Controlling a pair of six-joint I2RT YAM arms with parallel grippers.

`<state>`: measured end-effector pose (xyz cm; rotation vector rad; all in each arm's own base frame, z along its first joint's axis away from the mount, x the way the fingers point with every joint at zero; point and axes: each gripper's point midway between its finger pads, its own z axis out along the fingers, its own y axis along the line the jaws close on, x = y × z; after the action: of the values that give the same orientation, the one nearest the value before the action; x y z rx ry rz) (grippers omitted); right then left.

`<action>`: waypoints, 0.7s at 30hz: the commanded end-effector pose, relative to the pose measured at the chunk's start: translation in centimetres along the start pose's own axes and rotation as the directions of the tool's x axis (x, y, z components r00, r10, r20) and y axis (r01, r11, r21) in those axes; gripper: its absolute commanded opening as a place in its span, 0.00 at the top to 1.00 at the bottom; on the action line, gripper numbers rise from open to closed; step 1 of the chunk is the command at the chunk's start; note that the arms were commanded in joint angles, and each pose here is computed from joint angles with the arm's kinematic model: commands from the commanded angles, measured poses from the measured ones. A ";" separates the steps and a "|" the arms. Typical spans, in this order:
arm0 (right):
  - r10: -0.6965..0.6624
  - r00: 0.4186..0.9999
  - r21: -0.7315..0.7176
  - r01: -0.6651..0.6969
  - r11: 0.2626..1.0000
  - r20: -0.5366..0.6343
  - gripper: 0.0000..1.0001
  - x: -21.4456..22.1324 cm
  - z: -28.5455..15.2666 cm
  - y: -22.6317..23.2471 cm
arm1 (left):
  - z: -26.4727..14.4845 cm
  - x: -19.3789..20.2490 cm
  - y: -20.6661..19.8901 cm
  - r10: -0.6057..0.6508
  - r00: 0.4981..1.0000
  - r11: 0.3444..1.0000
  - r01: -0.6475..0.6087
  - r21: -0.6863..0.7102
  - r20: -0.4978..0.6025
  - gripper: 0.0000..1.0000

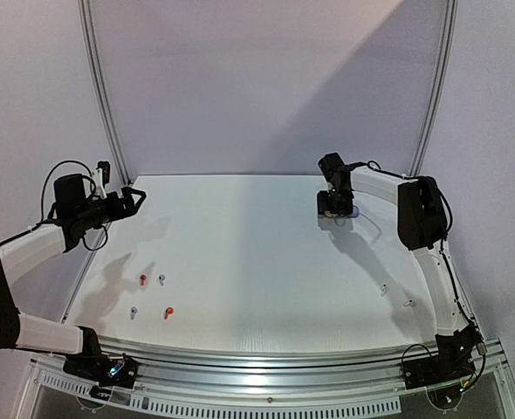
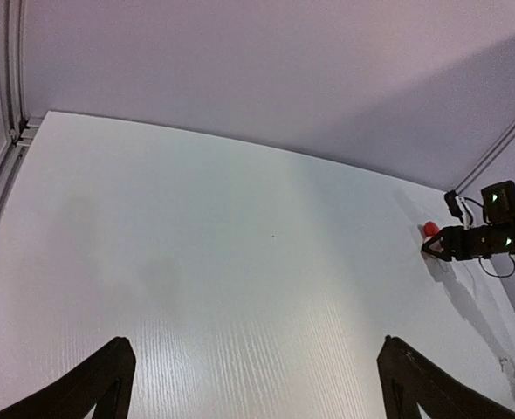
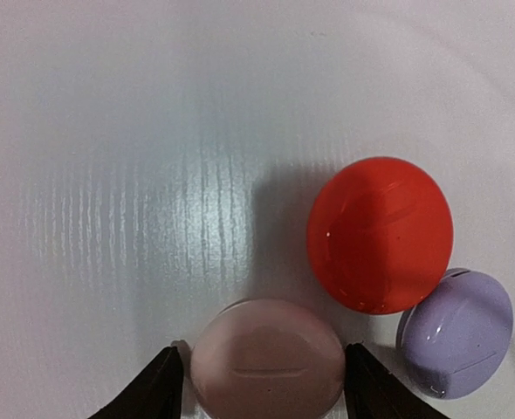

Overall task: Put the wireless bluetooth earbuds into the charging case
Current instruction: Pick up the charging case from the corner of the board.

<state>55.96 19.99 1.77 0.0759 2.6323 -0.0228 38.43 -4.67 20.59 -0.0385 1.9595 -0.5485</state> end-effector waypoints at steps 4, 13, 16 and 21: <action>-0.032 0.999 -0.028 0.031 0.999 -0.018 0.49 0.6 0.8 0.8 | 0.1 -0.7 -0.2 0.027 1.000 1.000 -0.027 0.000 0.013 0.01; -0.083 0.983 -0.140 0.106 0.984 0.162 0.68 -3.1 -4.3 3.3 | -0.3 -2.2 -2.9 0.098 0.994 0.987 -0.102 0.122 0.042 0.01; -0.132 0.939 -0.208 0.205 0.956 0.318 0.68 -4.7 -9.2 6.5 | -0.5 -3.1 -4.5 0.134 0.989 0.973 -0.142 0.184 0.055 0.01; -0.225 0.726 -0.243 0.478 0.844 0.650 0.70 -5.7 -22.2 14.4 | -0.8 -4.6 -9.8 0.206 0.978 0.914 -0.208 0.349 0.043 0.01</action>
<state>53.47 25.70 8.30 -0.2710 2.4079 0.1391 38.57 -7.66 25.47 0.1836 1.8600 -0.6347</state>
